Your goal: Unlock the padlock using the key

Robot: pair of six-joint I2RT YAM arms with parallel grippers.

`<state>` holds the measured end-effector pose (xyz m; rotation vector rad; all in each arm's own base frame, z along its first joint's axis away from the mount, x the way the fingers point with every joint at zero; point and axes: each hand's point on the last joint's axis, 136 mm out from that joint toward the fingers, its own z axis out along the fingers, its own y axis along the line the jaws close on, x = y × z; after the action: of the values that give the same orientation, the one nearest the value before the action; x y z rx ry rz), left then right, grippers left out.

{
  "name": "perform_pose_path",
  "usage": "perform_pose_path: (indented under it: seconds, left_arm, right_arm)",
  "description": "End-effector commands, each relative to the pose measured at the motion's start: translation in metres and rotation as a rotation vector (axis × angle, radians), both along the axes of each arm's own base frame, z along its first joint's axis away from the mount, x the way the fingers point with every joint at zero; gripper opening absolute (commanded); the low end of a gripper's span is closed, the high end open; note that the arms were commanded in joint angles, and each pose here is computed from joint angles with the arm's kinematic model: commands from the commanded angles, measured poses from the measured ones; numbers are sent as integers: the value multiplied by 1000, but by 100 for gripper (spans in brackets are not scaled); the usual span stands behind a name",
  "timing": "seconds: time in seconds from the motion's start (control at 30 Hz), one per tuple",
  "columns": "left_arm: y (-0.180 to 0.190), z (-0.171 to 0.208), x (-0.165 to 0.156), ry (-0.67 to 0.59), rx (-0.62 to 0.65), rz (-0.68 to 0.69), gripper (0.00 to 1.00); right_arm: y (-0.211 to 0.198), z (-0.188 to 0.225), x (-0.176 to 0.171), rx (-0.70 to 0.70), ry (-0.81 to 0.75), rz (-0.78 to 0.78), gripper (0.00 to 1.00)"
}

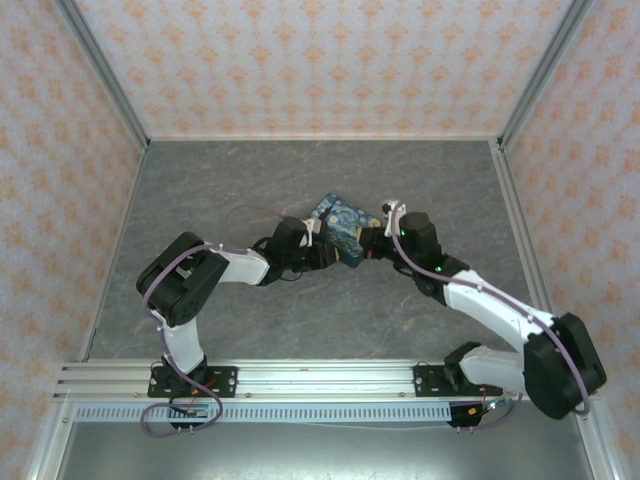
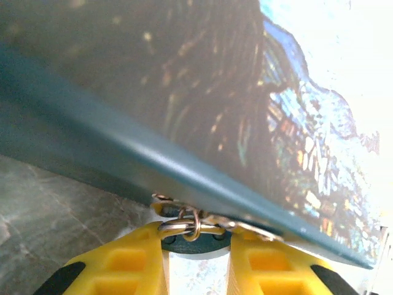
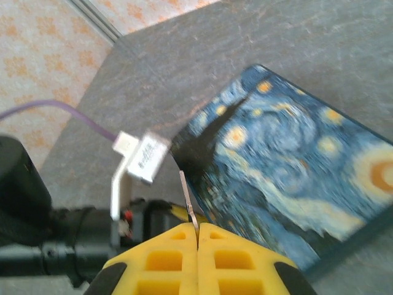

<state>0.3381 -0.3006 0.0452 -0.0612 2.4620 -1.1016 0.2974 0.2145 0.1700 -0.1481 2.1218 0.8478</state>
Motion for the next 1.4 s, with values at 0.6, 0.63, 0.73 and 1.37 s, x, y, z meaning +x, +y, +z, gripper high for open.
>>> perform_pose_path:
  seconds: [0.6,0.63,0.73,1.37]
  left_arm:
    - [-7,56,-11,223,-91,161,18]
    - [-6,56,-12,228,-90,164,18]
    - [-7,58,-12,232,-99,168,18]
    - [-11,70,-13,220,-114,165,18]
  right_arm:
    - [11,-66,-56,-160,-93,223,0]
    - [12,-67,-54,-162,-95,224,0]
    - [18,-68,-54,-169,-99,235,0]
    - [29,-79,-40,-173,-88,216,0]
